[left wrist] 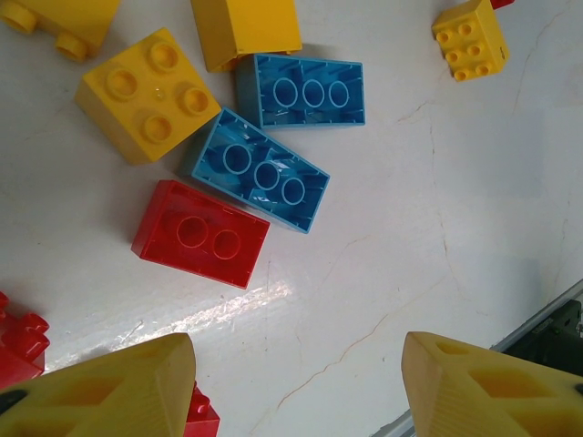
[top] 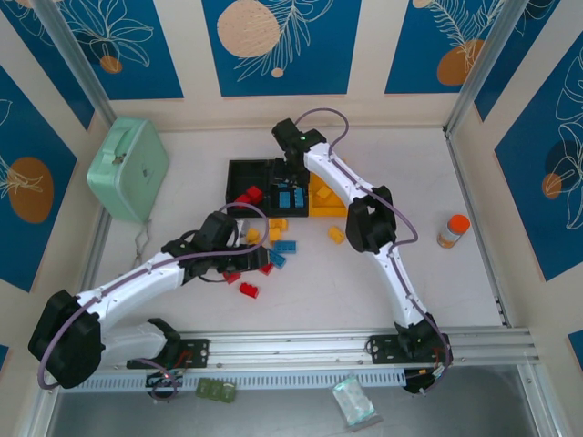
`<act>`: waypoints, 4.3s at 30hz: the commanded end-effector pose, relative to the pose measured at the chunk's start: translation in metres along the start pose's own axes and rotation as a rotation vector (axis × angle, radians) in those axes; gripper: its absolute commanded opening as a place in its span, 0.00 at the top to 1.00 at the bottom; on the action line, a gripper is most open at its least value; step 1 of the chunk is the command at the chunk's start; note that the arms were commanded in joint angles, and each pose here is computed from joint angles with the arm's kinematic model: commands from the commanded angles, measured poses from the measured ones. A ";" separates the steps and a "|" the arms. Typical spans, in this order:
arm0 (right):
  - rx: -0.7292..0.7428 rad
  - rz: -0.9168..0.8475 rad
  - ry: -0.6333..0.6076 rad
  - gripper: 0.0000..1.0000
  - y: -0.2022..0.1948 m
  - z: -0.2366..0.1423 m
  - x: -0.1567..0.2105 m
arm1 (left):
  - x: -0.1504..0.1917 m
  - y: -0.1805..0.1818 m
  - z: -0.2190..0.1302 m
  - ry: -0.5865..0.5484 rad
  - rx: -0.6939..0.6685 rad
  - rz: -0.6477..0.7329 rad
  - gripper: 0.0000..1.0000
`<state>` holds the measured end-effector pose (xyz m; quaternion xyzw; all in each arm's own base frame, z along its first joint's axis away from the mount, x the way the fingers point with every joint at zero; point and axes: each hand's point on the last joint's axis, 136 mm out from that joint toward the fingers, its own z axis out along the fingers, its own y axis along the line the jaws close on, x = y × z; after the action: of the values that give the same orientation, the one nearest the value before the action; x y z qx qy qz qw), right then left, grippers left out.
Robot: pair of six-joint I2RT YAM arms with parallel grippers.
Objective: Sort the legos into containers by color
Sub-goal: Pick up the lego from the center of the table, then place the lego in the container, then pick up the lego from the middle-right of the table.
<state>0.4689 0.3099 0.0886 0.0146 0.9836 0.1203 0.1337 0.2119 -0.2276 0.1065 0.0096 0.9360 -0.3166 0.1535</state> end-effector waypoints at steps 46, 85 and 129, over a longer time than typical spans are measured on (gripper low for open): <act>0.109 -0.114 0.054 0.28 -0.142 -0.021 0.137 | 0.005 -0.037 0.028 0.071 0.100 0.044 0.38; -0.001 -0.126 -0.136 0.78 -0.096 -0.096 0.056 | 0.008 -0.031 0.030 0.066 0.087 0.031 0.39; 0.021 0.203 -0.178 0.43 -0.140 -0.105 0.026 | -0.001 -0.036 0.018 0.051 0.052 0.122 0.38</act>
<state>0.4284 0.1691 0.1415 0.0884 0.9668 0.1293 0.2020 0.2104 -0.2610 0.1013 0.0504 0.9324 -0.3310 0.1358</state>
